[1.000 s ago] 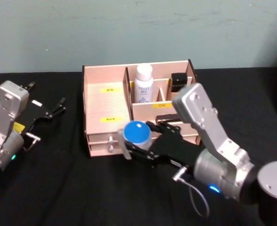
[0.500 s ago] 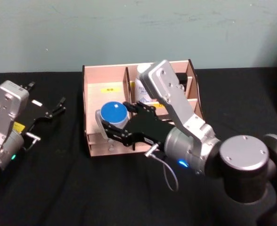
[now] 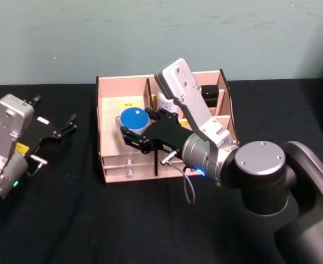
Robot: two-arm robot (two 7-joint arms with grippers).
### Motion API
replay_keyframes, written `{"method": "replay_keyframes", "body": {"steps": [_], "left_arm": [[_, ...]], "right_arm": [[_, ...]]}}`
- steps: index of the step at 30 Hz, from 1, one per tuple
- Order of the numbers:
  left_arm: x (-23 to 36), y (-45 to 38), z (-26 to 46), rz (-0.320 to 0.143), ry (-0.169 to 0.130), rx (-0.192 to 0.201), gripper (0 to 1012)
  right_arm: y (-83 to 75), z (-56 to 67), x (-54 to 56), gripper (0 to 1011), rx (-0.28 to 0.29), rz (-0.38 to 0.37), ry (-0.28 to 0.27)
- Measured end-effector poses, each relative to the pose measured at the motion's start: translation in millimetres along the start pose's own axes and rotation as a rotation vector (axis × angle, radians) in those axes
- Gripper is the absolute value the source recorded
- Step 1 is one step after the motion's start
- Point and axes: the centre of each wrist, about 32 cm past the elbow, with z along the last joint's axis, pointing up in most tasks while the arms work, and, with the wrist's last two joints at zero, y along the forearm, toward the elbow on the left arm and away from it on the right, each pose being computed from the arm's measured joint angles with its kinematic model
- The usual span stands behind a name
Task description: Pick up the facial cleanser and watermelon frost from the table and place them into the tiered storage box.
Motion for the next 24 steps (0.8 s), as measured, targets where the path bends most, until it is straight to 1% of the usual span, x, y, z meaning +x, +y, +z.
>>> {"method": "replay_keyframes", "body": {"steps": [3,11,18,24], "left_arm": [[0.0,0.0,0.0,0.0,0.0,0.0,1001],[0.0,0.0,0.0,0.0,0.0,0.0,1001],[0.0,0.0,0.0,0.0,0.0,0.0,1001],[0.0,0.0,0.0,0.0,0.0,0.0,1001]], "right_arm": [[7.1,0.0,3.9,718,0.002,-0.01,0.005],[18.7,-1.7,8.5,718,-0.003,-0.025,0.013],[25.6,-3.5,12.0,718,-0.01,-0.03,0.011],[28.1,-4.6,12.6,718,-0.013,-0.028,0.003]]}}
